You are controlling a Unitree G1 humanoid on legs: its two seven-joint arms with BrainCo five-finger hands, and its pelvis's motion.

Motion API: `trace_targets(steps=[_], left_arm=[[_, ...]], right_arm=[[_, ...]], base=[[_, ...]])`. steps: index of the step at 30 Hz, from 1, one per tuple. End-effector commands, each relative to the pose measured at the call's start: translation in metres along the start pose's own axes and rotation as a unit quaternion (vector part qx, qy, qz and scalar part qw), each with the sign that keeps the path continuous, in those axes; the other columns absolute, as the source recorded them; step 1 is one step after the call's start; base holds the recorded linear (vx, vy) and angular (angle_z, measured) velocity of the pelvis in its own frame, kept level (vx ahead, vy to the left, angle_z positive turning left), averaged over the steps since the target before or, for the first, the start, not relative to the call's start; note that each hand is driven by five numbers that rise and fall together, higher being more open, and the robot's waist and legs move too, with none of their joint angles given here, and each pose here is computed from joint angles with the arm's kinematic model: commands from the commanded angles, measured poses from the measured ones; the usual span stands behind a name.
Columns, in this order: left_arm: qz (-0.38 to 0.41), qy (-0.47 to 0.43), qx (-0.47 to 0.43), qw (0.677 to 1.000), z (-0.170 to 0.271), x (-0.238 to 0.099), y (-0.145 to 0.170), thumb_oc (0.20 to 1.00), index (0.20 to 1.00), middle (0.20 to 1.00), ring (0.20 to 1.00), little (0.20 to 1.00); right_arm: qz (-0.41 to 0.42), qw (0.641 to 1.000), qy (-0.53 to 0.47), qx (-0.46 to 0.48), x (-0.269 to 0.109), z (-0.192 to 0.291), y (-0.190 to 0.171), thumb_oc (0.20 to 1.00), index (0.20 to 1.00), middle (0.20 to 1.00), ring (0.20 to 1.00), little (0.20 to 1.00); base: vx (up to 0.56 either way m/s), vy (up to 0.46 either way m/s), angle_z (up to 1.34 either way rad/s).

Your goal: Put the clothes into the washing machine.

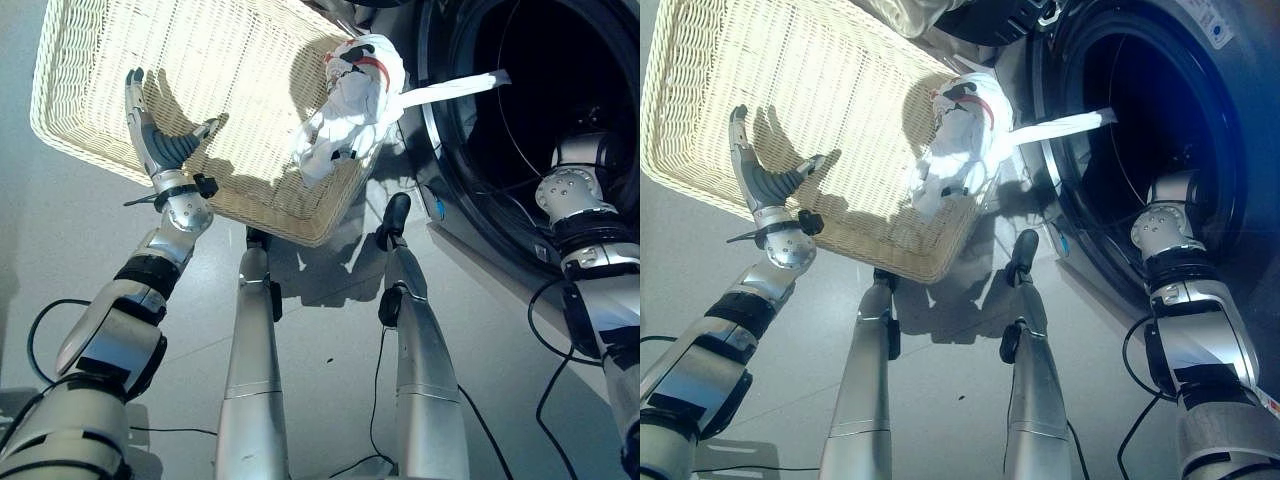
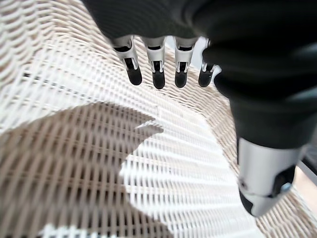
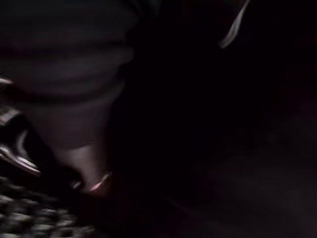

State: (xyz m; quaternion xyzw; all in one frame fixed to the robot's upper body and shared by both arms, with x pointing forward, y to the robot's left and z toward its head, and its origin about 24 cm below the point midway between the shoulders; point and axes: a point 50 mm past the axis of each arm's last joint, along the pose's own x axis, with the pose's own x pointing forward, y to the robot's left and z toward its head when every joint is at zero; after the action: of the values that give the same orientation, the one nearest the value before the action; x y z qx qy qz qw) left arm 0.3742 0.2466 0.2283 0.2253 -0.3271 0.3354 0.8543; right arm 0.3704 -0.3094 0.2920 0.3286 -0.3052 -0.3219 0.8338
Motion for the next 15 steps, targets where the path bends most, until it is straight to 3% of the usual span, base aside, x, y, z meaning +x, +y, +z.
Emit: trace_targets(steps=[1,6,7,15], left_arm=[[0.032,-0.007,-0.019,0.999,0.009,0.015,0.009,1.000,1.000,1.000,1.000,1.000],[0.020,-0.018,-0.017,1.000,0.015,0.018,0.004,1.000,1.000,1.000,1.000,1.000],[0.020,-0.020,-0.019,0.999,0.018,0.020,0.003,1.000,1.000,1.000,1.000,1.000],[0.016,-0.038,-0.026,0.999,0.029,0.026,0.001,1.000,1.000,1.000,1.000,1.000]], right_arm=[[-0.042,0.985,-0.111,-0.129,0.028,0.071,-0.010,1.000,1.000,1.000,1.000,1.000],[-0.115,0.948,-0.076,-0.286,0.033,0.060,-0.020,1.000,1.000,1.000,1.000,1.000],[-0.124,0.925,-0.093,-0.348,0.033,0.062,-0.016,1.000,1.000,1.000,1.000,1.000],[-0.152,0.824,-0.165,-0.519,0.029,0.069,0.003,1.000,1.000,1.000,1.000,1.000]], base=[[0.00,0.000,0.00],[0.00,-0.025,-0.01],[0.00,0.000,0.00],[-0.01,-0.011,0.01]])
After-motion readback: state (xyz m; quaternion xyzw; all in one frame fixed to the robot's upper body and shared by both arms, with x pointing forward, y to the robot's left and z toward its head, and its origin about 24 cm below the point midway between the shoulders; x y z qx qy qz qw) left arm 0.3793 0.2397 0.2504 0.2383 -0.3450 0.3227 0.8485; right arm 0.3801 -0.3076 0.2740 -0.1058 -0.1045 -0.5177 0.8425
